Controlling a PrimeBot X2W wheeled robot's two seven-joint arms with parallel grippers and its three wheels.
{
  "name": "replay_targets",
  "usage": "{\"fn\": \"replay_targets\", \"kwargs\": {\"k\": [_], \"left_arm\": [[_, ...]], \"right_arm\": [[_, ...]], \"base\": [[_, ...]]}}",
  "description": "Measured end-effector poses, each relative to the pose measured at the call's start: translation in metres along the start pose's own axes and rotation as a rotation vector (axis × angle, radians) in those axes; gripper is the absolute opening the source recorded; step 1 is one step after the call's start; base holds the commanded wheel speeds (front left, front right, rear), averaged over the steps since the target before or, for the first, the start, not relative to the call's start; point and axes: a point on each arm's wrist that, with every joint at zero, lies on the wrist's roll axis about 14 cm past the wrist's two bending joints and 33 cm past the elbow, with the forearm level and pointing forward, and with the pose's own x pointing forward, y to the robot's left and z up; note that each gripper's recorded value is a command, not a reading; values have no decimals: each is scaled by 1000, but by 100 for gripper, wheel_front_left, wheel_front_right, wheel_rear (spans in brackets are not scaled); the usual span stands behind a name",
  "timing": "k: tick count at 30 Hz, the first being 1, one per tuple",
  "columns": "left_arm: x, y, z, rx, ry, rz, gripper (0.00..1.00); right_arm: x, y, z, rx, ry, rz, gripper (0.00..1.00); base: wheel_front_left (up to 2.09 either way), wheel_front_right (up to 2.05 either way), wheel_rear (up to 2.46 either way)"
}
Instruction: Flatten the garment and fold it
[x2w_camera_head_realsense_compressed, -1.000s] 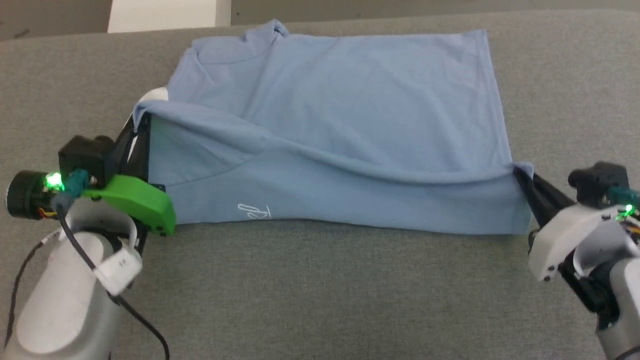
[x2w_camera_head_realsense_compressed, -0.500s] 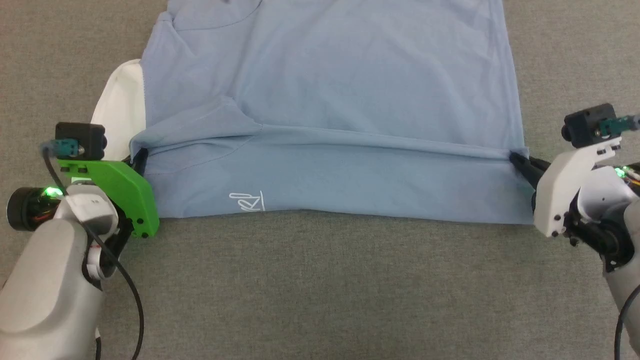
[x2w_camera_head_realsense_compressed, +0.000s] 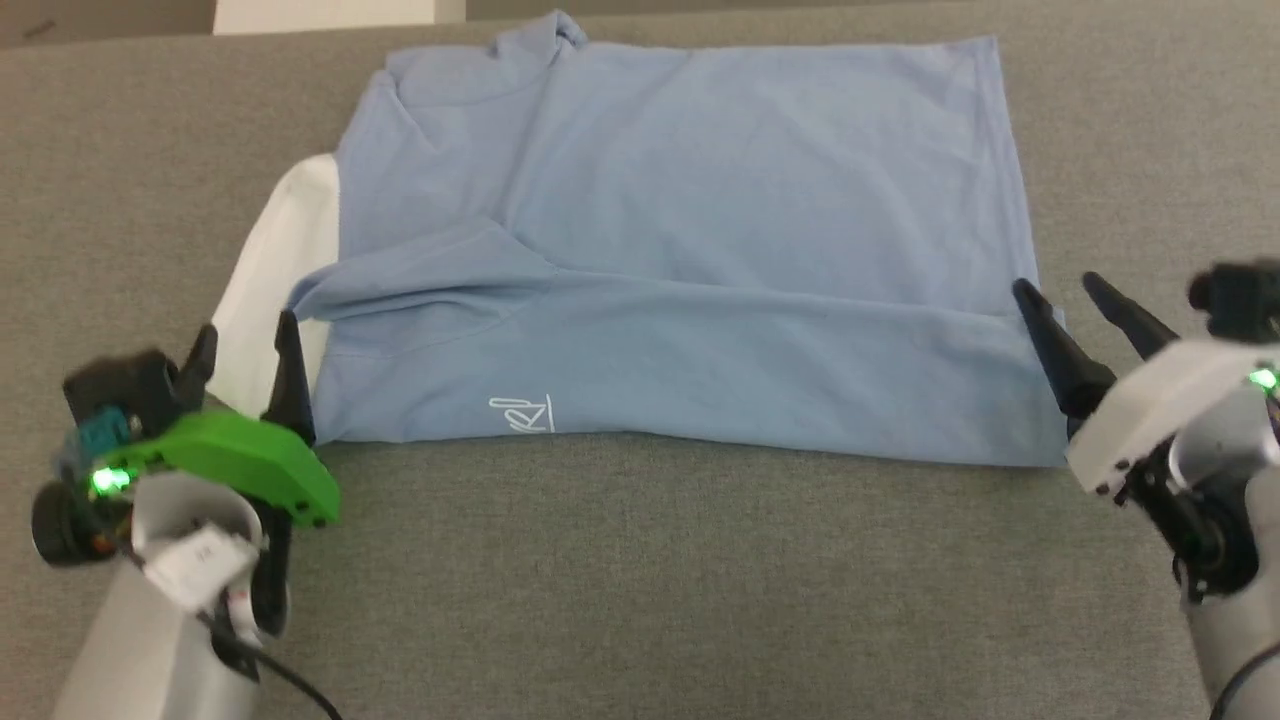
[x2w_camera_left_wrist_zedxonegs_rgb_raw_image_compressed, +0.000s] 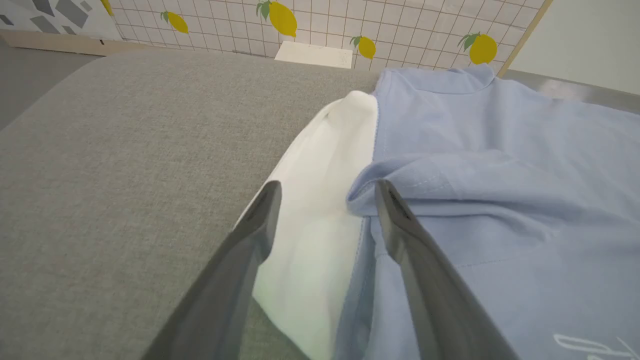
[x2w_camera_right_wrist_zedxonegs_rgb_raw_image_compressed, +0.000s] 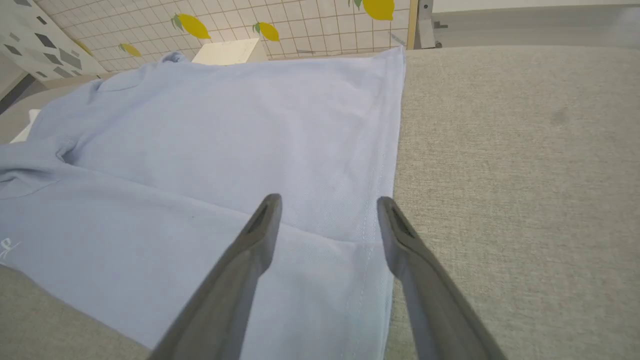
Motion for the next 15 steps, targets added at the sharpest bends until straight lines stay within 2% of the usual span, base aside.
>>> {"fn": "replay_targets", "kwargs": {"k": [6, 15], "left_arm": [[-33, 0, -2, -63, -74, 66, 100], [-37, -3, -32, -117, 52, 121, 100]], "right_arm": [[-32, 16, 12, 14, -245, -37, 100], [-74, 23, 9, 16, -436, -95, 100]], "base": [[0, 0, 0], [0, 0, 0]]}}
